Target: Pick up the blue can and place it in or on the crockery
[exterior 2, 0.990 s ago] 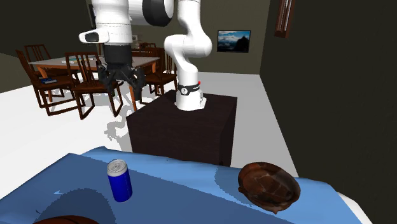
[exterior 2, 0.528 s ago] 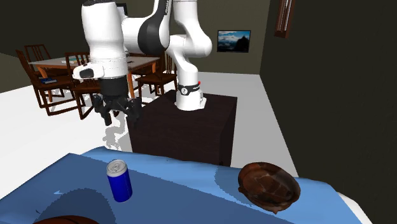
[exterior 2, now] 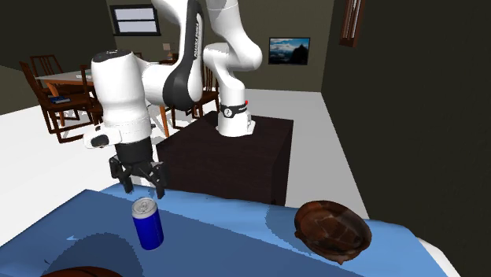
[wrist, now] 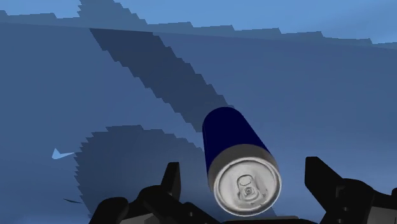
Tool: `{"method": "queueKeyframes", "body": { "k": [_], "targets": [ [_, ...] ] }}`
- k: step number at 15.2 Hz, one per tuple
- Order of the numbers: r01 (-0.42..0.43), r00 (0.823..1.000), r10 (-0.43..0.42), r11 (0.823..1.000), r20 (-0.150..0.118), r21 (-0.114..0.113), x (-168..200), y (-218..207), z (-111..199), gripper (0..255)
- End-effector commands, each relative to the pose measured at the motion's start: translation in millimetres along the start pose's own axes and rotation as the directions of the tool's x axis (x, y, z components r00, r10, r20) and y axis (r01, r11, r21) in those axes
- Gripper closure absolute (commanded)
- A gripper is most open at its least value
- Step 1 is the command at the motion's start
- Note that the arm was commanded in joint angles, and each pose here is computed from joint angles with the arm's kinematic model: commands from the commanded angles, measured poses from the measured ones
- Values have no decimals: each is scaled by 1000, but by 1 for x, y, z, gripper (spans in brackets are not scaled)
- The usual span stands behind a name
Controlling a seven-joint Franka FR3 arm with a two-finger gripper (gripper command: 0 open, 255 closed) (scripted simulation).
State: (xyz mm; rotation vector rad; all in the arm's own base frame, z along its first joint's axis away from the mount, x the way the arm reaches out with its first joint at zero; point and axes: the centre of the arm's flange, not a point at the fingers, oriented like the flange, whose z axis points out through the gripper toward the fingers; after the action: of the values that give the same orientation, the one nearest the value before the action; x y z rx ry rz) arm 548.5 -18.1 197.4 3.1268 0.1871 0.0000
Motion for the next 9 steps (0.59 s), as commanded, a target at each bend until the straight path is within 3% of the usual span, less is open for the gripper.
{"method": "queueKeyframes", "body": {
  "k": [1, 9],
  "targets": [
    [1, 1000, -1, 1000, 0, 0, 1, 0, 12, 0],
    [1, 1000, -1, 1000, 0, 0, 1, 0, 41, 0]
  ]
}}
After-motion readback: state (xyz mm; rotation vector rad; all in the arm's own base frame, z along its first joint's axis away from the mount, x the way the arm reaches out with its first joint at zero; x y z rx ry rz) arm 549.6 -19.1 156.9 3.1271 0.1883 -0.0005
